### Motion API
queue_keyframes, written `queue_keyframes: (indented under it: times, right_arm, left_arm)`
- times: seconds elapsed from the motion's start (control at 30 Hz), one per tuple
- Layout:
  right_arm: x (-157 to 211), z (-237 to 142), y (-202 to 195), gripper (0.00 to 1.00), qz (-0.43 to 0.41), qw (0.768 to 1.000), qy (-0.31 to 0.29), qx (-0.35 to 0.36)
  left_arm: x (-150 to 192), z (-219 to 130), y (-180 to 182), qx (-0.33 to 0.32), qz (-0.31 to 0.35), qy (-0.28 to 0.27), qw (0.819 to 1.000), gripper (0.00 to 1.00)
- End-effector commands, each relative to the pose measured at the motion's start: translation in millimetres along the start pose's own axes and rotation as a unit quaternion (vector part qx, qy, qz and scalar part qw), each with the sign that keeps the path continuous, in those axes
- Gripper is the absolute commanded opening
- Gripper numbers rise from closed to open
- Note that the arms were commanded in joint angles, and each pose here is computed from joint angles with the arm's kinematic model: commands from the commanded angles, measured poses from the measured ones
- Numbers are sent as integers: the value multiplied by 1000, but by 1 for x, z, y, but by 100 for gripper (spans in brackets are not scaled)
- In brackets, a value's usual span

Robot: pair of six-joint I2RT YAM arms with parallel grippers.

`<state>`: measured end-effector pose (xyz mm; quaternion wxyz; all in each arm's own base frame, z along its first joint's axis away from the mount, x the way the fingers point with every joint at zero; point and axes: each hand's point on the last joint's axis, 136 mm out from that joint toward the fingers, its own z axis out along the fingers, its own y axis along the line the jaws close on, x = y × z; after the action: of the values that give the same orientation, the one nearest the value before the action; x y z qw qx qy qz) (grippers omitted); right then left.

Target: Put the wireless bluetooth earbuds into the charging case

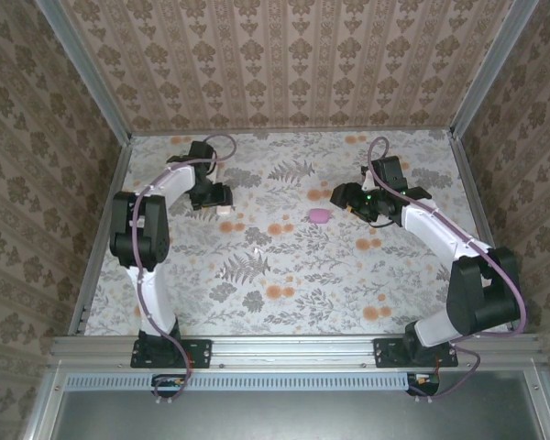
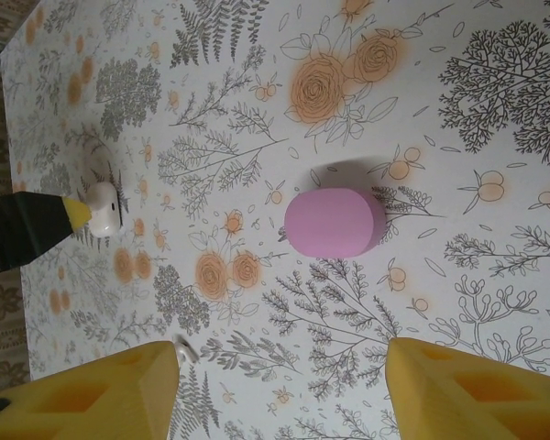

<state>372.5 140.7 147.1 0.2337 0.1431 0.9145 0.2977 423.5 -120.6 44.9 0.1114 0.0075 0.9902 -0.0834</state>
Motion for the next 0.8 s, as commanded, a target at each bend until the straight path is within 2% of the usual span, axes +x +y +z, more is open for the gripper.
queue_keyframes:
  times: [0.0,0.53,0.77]
  right_arm:
    - [3,-6,-2,63,6,1000,2,2]
    - [7,-6,-3,64,12,1000,9,-1]
    - [9,-8,-3,64,13,1000,7,-4]
  left_arm:
    - [6,1,-4,-9,22,20,1000,65]
    - [6,19,-10,-24,51,41,998,65]
    - [11,25,-19,-15,91,52,994,57]
